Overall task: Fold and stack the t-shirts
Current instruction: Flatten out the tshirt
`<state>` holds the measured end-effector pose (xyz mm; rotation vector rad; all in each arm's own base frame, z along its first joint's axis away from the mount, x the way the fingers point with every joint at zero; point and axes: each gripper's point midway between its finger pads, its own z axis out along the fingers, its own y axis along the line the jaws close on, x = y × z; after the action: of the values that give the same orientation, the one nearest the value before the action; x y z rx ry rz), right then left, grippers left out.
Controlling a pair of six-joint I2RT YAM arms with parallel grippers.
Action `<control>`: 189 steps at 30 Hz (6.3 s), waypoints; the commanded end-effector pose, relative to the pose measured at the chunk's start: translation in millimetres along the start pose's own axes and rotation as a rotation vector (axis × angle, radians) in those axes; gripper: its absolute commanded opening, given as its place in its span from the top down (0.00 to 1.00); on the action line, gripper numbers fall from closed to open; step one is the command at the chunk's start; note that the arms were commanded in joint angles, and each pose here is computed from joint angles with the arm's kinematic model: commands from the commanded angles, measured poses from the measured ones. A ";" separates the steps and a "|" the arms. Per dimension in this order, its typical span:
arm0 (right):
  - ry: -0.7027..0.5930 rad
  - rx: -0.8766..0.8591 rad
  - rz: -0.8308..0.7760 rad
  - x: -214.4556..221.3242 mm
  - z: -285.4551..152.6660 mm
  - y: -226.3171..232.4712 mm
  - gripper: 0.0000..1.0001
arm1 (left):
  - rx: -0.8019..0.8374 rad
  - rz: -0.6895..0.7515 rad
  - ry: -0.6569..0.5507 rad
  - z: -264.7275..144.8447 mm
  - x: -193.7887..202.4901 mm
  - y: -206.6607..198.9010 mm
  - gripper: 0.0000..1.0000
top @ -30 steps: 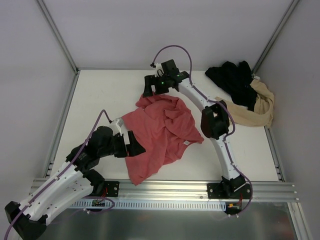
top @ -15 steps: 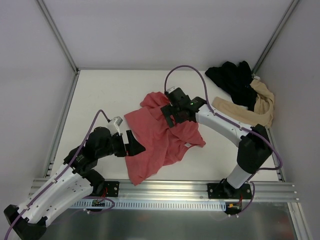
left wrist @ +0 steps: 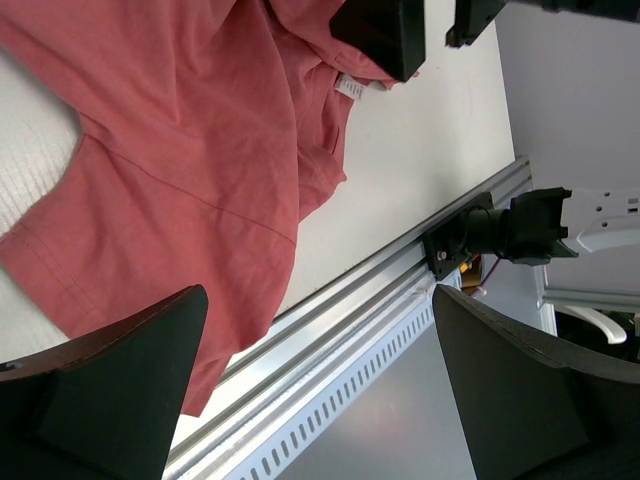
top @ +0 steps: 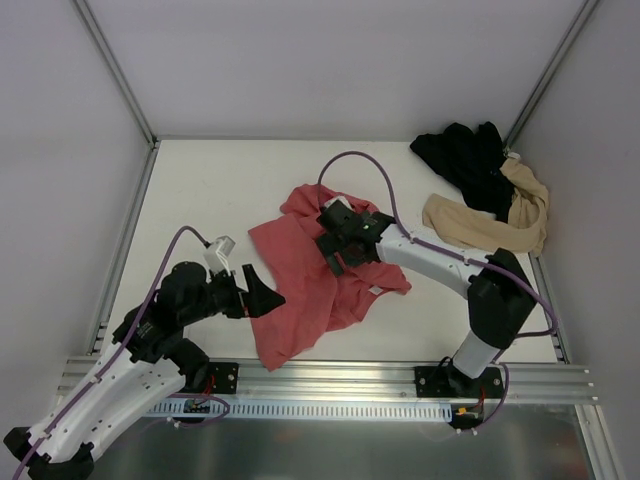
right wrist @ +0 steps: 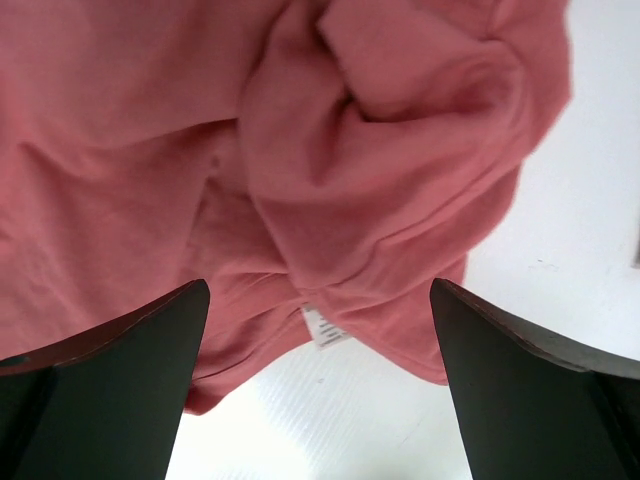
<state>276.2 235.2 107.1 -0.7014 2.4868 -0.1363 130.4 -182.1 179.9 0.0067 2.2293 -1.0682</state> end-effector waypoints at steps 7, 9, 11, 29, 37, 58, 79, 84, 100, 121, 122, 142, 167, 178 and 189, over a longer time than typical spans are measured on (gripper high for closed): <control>0.037 0.027 -0.014 7.1 19.2 30.9 0.04 | 0.005 0.030 -0.024 -8.3 -2.2 -1.5 0.01; 0.051 0.029 -0.014 10.3 27.1 34.8 0.05 | 0.002 0.029 -0.025 -8.2 -1.8 -0.3 0.01; 0.052 0.031 -0.013 11.7 33.0 36.8 0.06 | 0.004 0.031 -0.023 -8.2 -0.8 -0.1 0.01; 0.050 0.183 0.052 17.4 50.5 7.4 0.31 | -0.024 0.037 -0.014 -5.5 2.9 8.3 0.01; 0.065 0.211 0.082 31.3 52.7 -7.9 0.33 | -0.024 0.033 -0.009 -2.7 3.8 9.2 0.01; -0.011 0.399 0.171 21.1 -22.7 -115.0 0.99 | -0.037 0.026 -0.018 4.3 1.1 12.1 0.01; 0.130 0.439 0.274 72.0 9.6 -173.3 0.48 | -0.049 0.017 0.009 13.6 2.4 13.4 0.01; 0.136 0.428 0.285 76.6 10.8 -172.0 0.88 | -0.047 0.013 0.010 15.1 3.5 14.6 0.01; 0.035 0.469 0.364 65.2 -33.2 -192.9 0.99 | -0.057 0.068 -0.093 42.5 -27.6 13.3 0.01; -0.026 0.276 0.495 73.3 -35.8 -163.3 1.00 | -0.345 0.594 0.070 287.2 -204.3 62.0 0.01; -0.026 0.272 0.495 75.6 -35.0 -162.0 1.00 | -0.361 0.568 0.088 291.4 -205.1 74.0 0.01; -0.035 0.254 0.503 76.1 -38.3 -160.2 1.00 | -0.143 0.250 0.272 294.5 -169.3 115.6 0.04; -0.037 0.255 0.502 77.8 -39.6 -160.6 1.00 | -0.200 0.257 0.171 294.6 -173.1 126.5 1.00; -0.068 0.278 0.492 69.1 -52.4 -169.8 1.00 | -0.438 0.505 -0.297 172.9 -304.6 62.4 1.00; -0.119 0.376 0.454 44.4 -94.9 -214.6 0.99 | -0.550 0.650 -0.444 72.7 -342.0 21.5 1.00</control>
<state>291.9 40.6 186.4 0.0120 2.4036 -0.3025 451.0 -155.3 303.6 0.2228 1.8706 -0.2013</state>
